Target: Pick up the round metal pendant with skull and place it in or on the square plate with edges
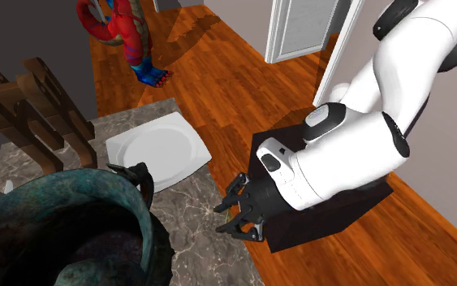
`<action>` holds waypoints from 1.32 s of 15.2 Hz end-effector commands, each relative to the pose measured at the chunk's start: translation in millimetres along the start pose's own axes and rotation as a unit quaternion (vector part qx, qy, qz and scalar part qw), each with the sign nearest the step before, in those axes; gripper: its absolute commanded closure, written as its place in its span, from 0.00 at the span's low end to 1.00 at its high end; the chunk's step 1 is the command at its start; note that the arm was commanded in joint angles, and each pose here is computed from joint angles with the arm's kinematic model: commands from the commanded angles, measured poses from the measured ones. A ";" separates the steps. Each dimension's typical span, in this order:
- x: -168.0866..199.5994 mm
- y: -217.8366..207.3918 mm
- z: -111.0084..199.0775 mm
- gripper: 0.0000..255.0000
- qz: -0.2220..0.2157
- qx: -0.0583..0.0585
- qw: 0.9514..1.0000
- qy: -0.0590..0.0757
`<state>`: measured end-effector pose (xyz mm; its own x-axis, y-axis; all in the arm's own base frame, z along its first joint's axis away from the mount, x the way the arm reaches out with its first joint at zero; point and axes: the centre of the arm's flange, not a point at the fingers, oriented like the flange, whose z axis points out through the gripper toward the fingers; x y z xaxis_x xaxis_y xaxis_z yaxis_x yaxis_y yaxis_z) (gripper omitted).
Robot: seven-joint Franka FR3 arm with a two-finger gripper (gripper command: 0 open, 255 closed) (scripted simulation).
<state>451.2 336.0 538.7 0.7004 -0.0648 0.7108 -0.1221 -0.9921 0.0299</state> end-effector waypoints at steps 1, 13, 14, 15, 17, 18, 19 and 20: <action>10.7 20.8 9.7 1.00 0.000 0.000 1.000 0.000; 68.7 152.0 76.9 1.00 0.000 0.000 1.000 0.000; 73.5 162.9 82.5 1.00 0.000 0.000 1.000 0.000; 78.3 173.9 88.1 1.00 0.000 0.000 1.000 0.000; 88.0 195.7 99.3 1.00 0.000 0.000 1.000 0.000; 92.8 206.7 104.9 1.00 0.000 0.000 1.000 0.000; 97.7 217.6 110.5 1.00 0.000 0.000 1.000 0.000; 102.5 228.5 116.1 1.00 0.000 0.000 1.000 0.000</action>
<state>570.0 102.9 537.9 0.7003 -0.0658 0.7108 -0.1224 -0.9921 0.0288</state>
